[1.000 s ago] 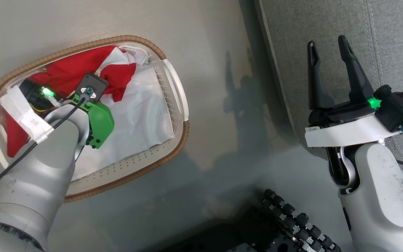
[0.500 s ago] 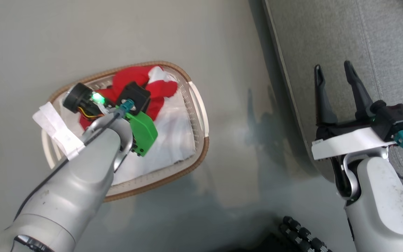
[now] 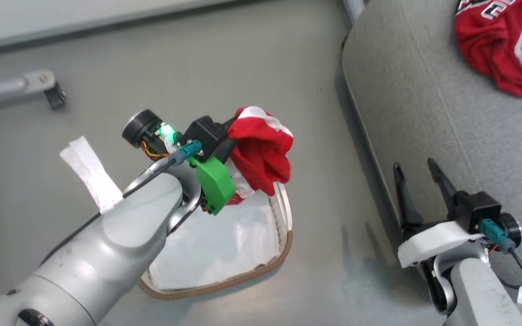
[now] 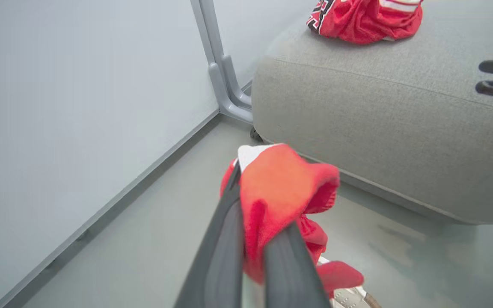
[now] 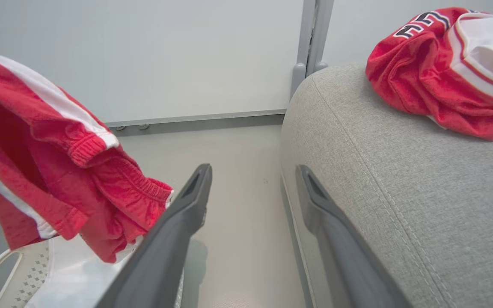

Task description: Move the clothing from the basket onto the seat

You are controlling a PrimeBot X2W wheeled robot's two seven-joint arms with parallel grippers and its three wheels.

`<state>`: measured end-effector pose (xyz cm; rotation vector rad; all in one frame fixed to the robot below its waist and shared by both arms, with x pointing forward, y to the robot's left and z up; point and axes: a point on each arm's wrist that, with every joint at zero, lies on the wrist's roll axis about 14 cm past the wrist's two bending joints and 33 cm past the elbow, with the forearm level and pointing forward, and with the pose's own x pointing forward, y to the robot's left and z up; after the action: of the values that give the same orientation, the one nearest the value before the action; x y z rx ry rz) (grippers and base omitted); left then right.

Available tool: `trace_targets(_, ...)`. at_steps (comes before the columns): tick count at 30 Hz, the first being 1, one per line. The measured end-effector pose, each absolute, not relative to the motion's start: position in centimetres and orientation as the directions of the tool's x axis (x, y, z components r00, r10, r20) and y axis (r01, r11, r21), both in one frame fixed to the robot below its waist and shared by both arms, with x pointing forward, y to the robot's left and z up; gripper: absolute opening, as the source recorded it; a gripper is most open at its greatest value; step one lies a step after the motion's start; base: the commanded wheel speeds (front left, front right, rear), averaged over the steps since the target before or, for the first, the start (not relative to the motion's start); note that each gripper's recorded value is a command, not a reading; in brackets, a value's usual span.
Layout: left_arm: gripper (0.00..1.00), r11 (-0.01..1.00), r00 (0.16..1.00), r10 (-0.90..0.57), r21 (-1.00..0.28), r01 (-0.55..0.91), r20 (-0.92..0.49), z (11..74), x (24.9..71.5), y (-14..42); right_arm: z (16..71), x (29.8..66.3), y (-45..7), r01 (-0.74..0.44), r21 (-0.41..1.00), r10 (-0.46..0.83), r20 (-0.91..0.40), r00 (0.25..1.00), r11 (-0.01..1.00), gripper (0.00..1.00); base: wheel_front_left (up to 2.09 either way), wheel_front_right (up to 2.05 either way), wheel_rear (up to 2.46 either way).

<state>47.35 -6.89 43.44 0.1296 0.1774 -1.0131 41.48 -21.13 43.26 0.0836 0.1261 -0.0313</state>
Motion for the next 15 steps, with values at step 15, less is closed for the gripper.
trace_targets(15, 0.00, 0.545, 0.531, -0.838, 0.238, 0.804, 0.127, 66.0, 45.5, -6.9, 53.1, 39.4, -14.0, -0.200, 0.044, 0.193, 0.127, 0.973, 0.979, 1.00, 0.00, 0.00, 0.00)
